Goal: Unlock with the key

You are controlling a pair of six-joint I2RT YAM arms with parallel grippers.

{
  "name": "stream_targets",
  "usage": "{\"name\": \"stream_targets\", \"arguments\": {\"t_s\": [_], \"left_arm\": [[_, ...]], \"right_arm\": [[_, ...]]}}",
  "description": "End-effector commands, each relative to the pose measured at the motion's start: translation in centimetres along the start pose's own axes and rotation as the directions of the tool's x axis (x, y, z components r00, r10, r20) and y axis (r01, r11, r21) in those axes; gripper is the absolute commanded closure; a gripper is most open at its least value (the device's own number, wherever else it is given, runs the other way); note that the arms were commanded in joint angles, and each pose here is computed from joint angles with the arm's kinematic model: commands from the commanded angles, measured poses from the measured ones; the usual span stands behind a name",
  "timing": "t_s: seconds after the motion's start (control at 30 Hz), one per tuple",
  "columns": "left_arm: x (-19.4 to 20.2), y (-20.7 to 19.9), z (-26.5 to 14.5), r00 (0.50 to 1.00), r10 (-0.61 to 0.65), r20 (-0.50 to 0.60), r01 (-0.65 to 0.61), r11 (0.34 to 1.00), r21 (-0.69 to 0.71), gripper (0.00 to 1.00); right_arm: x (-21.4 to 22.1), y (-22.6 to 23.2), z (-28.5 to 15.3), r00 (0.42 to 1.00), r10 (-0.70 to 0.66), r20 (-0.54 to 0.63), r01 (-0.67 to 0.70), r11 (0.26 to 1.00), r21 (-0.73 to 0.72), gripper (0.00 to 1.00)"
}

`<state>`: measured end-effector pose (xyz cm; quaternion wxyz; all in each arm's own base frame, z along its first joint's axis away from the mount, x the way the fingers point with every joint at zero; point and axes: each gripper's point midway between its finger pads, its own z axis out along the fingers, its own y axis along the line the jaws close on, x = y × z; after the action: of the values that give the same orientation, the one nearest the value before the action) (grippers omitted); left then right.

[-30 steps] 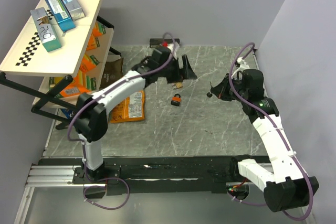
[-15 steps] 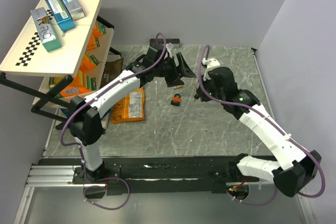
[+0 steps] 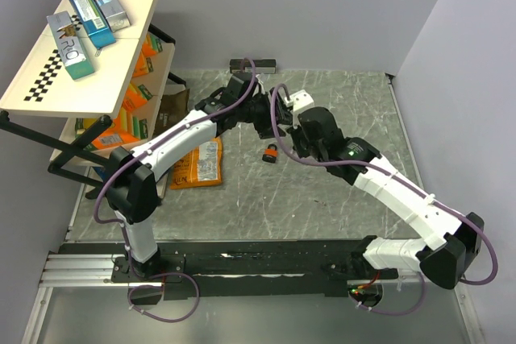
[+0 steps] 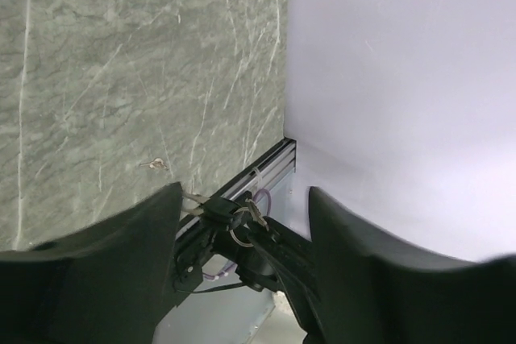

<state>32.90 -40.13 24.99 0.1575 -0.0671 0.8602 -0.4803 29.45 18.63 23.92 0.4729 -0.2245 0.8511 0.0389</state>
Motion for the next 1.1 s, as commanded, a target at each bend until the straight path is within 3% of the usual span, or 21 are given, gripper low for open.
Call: {"name": "stream_targets", "arguments": {"t_s": [0.0, 0.07, 0.4, 0.53, 0.67, 0.7, 0.73, 0.93, 1.03, 1.07], "left_arm": [[0.6, -0.9, 0.2, 0.999, -0.005, -0.032, 0.006, 0.999, 0.035, 0.41], [0.7, -0.9, 0.3, 0.999, -0.004, -0.037, 0.006, 0.999, 0.035, 0.50], [1.0, -1.7, 0.1, 0.999, 0.008, -0.042, -0.006, 0.998, 0.059, 0.77], [1.2, -1.8, 0.1, 0.999, 0.004, -0.053, -0.001, 0.997, 0.071, 0.99], [1.0, -1.9, -0.1, 0.999, 0.006, -0.042, -0.003, 0.997, 0.076, 0.99], [0.7, -1.7, -0.2, 0.999, 0.012, -0.032, -0.010, 0.997, 0.077, 0.99], [0.5, -1.7, -0.3, 1.000, 0.014, -0.018, -0.013, 0.997, 0.077, 0.99], [-2.4, -0.6, -1.7, 0.990, 0.069, 0.123, -0.080, 0.993, 0.085, 0.99], [-3.3, -0.6, -2.8, 0.978, 0.115, 0.173, -0.137, 0.984, 0.116, 0.99], [-3.7, -0.4, -3.4, 0.973, 0.130, 0.189, -0.154, 0.981, 0.118, 0.99]], "right_arm": [[-3.4, -0.6, -0.9, 0.993, -0.036, 0.114, 0.031, 0.998, 0.047, 1.00], [-3.2, -0.5, -0.8, 0.993, -0.048, 0.111, 0.042, 0.997, 0.059, 1.00], [-3.2, 0.9, -0.3, 0.979, -0.150, 0.138, 0.141, 0.987, 0.074, 1.00], [-2.9, 1.0, 0.3, 0.976, -0.187, 0.114, 0.176, 0.979, 0.101, 1.00], [-2.6, 1.1, 0.7, 0.980, -0.173, 0.094, 0.162, 0.981, 0.110, 1.00], [-2.6, 1.2, 0.7, 0.981, -0.167, 0.094, 0.158, 0.982, 0.102, 0.97], [-2.6, 1.4, 0.6, 0.982, -0.161, 0.096, 0.153, 0.984, 0.087, 0.83], [-3.0, 0.7, -0.5, 0.991, -0.032, 0.127, 0.031, 0.999, 0.006, 0.44], [-3.6, 0.0, -1.3, 0.984, 0.083, 0.158, -0.064, 0.990, -0.126, 0.31], [-3.4, 1.9, -1.8, 0.978, 0.157, 0.139, -0.114, 0.954, -0.277, 0.29]]}}
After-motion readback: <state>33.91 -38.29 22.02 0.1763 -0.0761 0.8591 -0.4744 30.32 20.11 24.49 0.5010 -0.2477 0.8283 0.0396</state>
